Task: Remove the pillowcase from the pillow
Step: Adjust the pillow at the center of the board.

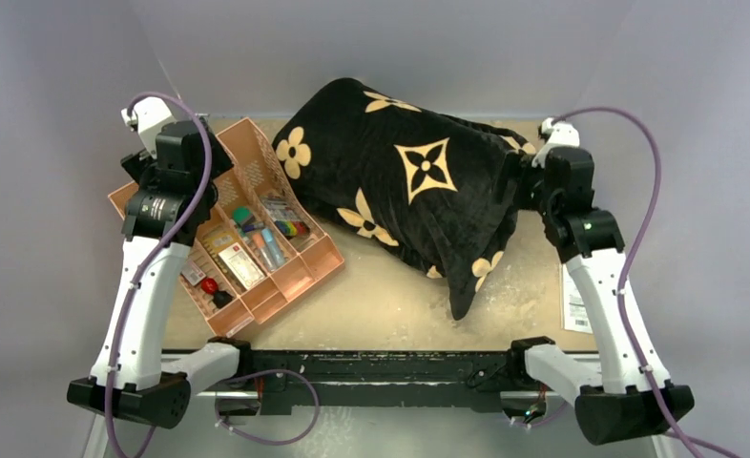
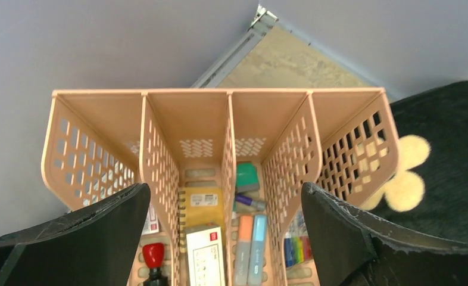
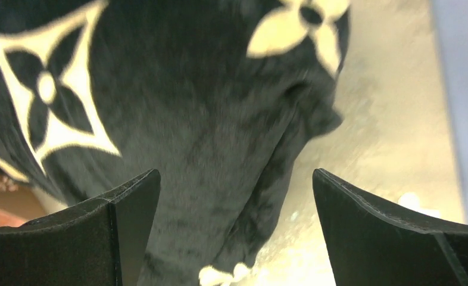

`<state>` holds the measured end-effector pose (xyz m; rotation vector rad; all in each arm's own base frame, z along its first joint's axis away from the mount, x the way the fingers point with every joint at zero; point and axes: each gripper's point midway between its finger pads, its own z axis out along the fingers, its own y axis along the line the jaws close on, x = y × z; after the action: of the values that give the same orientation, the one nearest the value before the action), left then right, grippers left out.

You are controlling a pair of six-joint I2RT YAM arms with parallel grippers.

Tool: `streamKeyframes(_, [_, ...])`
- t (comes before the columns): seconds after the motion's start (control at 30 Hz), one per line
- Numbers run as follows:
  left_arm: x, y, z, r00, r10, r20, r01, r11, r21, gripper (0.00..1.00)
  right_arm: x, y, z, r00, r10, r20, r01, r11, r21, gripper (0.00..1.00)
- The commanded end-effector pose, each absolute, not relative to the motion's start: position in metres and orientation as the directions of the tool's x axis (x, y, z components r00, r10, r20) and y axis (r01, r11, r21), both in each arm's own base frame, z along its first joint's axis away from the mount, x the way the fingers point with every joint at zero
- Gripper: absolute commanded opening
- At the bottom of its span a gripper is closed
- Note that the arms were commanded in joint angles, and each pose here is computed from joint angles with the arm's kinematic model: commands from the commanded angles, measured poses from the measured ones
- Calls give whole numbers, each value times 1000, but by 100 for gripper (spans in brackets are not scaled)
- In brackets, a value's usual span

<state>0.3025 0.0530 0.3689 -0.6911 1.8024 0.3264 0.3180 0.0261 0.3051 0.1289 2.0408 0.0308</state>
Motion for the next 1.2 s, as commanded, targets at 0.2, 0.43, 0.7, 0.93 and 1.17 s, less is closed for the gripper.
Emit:
streamKeyframes(0.2, [297, 26, 305, -288, -394, -873, -496, 841, -216, 99, 265, 137, 197, -646, 122, -754, -208, 921, 328, 99])
streamKeyframes(0.43, [298, -29, 274, -391, -451, -802, -257, 891, -376, 99, 268, 174, 129, -760, -55, -648, -166, 980, 112, 99])
streamKeyframes(0.7, [270, -101, 224, -626, -351, -697, -25, 902, -431, 99, 324, 108, 103, -746, 94, -659, 152, 988, -31, 99])
streamKeyframes(0.93, [249, -147, 171, -722, -270, -637, 21, 912, -410, 99, 332, 62, 92, -703, 284, -652, 267, 955, 128, 63])
streamKeyframes(1.17, [243, -164, 152, -751, -202, -629, 40, 937, -348, 96, 319, -15, 81, -568, 540, -621, 501, 826, 260, 1])
